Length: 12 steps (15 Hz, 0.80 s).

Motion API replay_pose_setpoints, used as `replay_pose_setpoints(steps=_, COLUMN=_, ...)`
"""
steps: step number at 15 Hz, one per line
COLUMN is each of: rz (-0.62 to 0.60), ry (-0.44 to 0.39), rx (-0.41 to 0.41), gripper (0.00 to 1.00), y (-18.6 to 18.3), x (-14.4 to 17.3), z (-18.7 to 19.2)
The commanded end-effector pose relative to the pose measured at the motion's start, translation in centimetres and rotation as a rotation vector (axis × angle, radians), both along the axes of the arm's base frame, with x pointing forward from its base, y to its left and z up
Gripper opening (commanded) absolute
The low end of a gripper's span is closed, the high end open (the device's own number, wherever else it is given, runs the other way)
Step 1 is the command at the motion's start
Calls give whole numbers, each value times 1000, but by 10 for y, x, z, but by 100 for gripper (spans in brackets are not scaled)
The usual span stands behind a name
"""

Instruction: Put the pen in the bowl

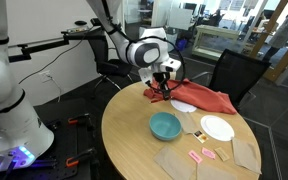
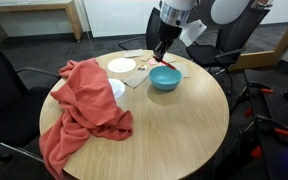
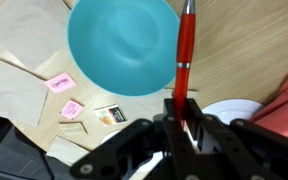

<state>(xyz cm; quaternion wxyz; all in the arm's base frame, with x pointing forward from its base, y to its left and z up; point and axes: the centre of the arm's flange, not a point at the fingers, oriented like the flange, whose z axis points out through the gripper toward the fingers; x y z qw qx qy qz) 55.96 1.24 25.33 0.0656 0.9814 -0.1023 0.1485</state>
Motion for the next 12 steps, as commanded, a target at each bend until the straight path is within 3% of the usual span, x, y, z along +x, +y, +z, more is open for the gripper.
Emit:
replay_pose_setpoints(steps=1, rz=-29, ry=18, rx=2, gripper=4, y=-35, x=-6, z=7)
replay_pose_setpoints(steps=12, rz=-95, ry=8, rx=26, gripper=4, y=-72, x=0, z=-49)
